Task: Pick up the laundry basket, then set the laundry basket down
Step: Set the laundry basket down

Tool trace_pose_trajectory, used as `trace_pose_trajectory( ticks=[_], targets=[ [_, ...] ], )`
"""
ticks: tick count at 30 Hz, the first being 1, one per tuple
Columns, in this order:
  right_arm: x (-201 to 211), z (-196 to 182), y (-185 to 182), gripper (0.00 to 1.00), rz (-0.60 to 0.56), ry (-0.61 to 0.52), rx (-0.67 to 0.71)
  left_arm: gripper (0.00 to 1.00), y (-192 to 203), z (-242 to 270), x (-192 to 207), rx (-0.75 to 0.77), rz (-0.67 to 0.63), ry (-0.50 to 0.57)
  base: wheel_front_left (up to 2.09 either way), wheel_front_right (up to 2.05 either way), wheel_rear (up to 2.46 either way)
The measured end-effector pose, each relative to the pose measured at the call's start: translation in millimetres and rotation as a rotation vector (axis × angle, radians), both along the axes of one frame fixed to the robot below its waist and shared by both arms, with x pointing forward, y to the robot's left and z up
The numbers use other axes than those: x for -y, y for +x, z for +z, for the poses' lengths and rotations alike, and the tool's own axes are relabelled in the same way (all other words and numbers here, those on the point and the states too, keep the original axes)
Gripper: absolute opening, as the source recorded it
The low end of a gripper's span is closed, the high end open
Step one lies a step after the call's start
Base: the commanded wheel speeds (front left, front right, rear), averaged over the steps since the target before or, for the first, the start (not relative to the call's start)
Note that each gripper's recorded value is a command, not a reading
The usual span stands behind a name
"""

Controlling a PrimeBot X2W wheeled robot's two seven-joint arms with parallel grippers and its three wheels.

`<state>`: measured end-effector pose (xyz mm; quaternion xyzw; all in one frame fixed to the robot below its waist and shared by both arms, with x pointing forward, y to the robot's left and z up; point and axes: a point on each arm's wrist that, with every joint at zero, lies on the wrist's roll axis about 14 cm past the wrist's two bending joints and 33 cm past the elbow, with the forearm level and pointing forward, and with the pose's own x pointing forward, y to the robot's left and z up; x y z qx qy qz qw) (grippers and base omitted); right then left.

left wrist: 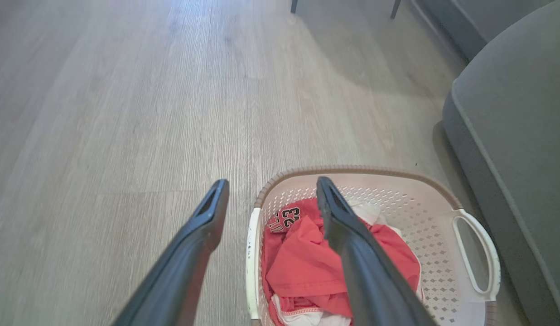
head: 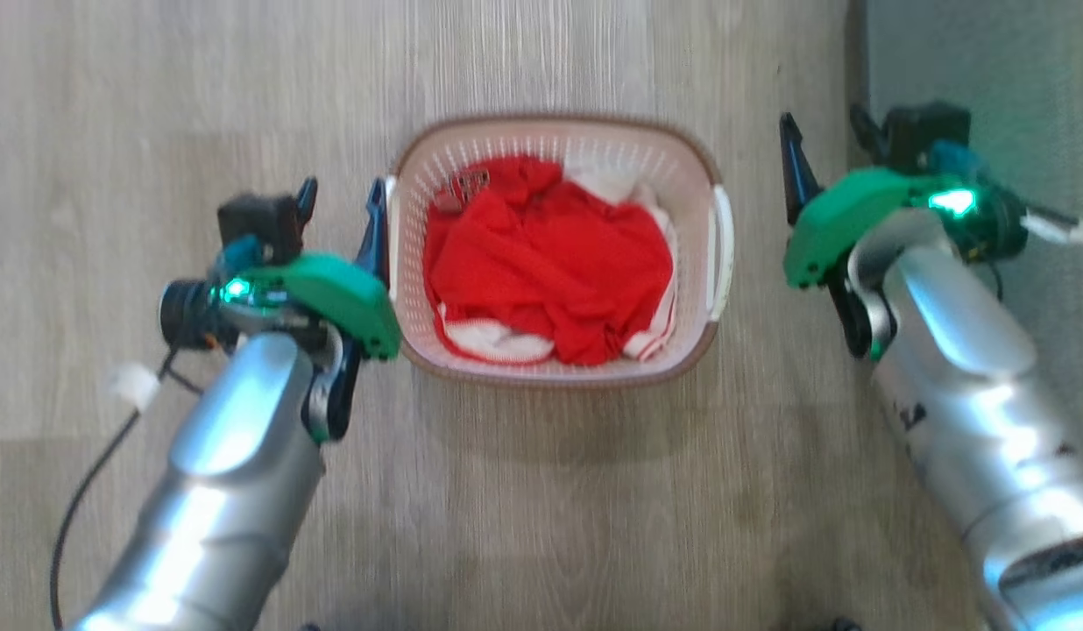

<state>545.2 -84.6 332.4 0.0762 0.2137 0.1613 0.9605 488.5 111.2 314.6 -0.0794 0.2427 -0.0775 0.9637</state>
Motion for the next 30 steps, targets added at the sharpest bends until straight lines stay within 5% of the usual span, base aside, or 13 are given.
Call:
trace_pose_trajectory(
  ticks=[19, 30],
  targets=[
    [15, 124, -83, 1.0, -0.092, 0.069, 0.321, 1.0, -67, 127, -20, 0.348, 0.044, -0.012, 0.0, 0.0, 0.0],
    [20, 155, -136, 1.0, -0.115, 0.117, 0.402, 1.0, -120, 154, -34, 0.437, 0.093, 0.042, 0.0, 0.0, 0.0]
  ],
)
